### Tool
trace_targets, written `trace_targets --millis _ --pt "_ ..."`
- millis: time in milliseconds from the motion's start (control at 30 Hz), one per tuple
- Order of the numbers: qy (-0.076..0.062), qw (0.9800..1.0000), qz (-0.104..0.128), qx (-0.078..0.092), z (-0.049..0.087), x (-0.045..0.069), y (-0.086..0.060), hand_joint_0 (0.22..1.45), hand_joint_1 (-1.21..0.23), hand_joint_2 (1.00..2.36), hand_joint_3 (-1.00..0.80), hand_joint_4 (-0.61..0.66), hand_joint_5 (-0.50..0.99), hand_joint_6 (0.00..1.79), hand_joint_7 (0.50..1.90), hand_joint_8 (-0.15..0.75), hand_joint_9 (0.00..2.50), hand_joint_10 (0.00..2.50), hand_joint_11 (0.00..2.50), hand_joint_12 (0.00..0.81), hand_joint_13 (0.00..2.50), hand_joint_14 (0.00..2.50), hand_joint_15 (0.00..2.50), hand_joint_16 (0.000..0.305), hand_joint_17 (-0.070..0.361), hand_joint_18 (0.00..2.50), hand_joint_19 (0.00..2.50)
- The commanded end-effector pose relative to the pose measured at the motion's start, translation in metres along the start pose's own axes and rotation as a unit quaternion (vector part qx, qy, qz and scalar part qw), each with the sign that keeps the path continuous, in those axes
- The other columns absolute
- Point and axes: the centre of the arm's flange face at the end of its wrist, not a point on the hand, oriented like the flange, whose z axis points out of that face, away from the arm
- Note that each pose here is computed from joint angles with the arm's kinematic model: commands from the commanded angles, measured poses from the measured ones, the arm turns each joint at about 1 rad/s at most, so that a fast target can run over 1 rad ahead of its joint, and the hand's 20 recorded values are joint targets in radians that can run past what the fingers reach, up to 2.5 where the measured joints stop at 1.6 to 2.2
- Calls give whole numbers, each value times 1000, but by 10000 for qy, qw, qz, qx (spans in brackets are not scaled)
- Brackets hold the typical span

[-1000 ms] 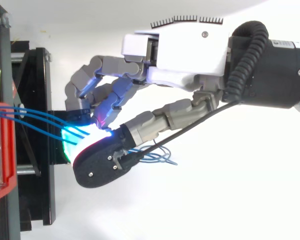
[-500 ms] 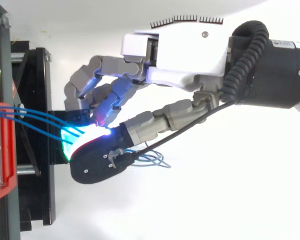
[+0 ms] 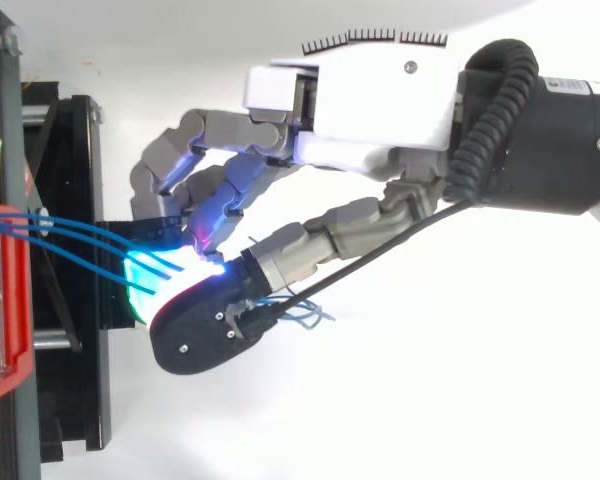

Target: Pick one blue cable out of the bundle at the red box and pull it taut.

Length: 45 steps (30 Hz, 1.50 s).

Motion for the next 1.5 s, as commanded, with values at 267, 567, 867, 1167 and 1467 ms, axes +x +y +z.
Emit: trace_targets --millis 267,567,867,1167,1467 --pt "-3 10000 17 -29 1 0 1 584 -942 1000 -500 13 -194 947 932 263 918 13 1039 357 524 9 259 46 103 537 119" --pt "-8 10000 19 2 0 0 0 463 -805 1000 -500 46 -187 943 907 311 946 11 1027 401 539 9 282 54 121 544 164" --pt "-9 10000 22 -13 0 0 0 584 -649 1000 -500 31 -188 926 969 301 937 14 1027 379 518 10 298 48 109 485 225" --pt "-8 10000 27 2 0 0 -1 712 -828 1004 -445 -26 -193 932 982 291 905 14 1029 372 514 9 274 48 109 514 174" --pt "-16 10000 22 -5 0 -1 0 649 -959 1000 -500 1 -194 931 955 250 895 14 1024 361 524 9 261 47 105 537 130"
